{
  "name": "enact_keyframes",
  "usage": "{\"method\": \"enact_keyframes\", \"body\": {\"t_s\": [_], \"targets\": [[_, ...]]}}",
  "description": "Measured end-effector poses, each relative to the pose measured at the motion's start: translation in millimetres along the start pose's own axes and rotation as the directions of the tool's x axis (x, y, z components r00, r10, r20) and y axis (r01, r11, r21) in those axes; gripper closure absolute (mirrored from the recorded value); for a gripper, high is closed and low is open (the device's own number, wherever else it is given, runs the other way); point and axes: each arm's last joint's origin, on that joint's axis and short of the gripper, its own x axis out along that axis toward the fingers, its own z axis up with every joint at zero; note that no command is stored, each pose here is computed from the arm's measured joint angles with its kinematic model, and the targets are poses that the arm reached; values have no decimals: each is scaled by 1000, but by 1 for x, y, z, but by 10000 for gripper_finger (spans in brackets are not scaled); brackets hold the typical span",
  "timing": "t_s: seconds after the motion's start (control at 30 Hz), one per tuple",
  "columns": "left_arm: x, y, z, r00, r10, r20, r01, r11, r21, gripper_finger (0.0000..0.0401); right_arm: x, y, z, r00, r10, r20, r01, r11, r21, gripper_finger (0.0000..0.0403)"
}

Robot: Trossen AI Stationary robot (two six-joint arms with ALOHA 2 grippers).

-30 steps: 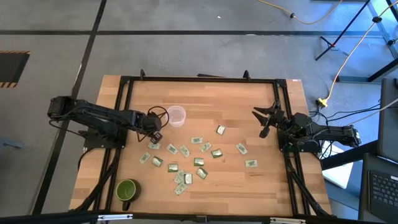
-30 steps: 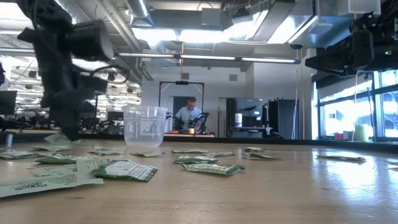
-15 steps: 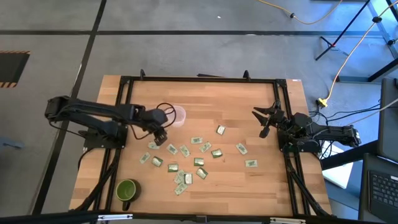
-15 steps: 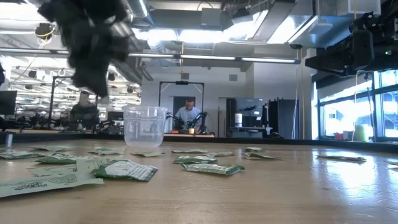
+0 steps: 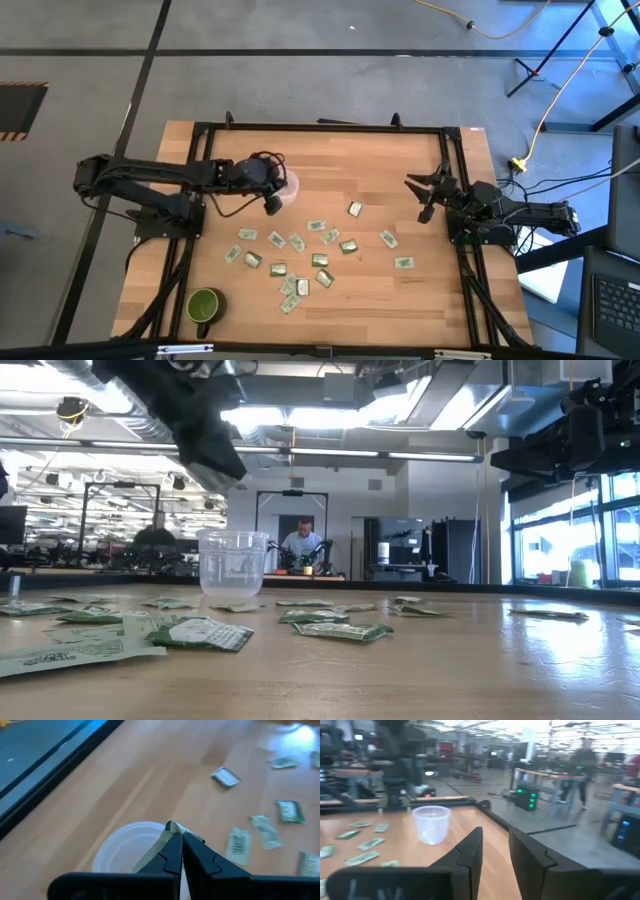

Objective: Pick and place Stevia / Truvia into bins
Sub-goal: Put the light green stevia packet into the transparent container

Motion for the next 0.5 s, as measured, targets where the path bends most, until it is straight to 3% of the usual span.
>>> {"method": "enact_keyframes", "body": {"t_s": [0.1, 0.5], "targets": [[13, 3, -2, 999, 19, -39, -19, 1000, 3, 393, 1, 2, -1, 998, 62, -8, -62, 998, -16, 304], [58, 11, -19, 975, 31, -218, -35, 999, -13, 393, 12, 7, 6, 990, 105, -90, -109, 993, -36, 304]]}}
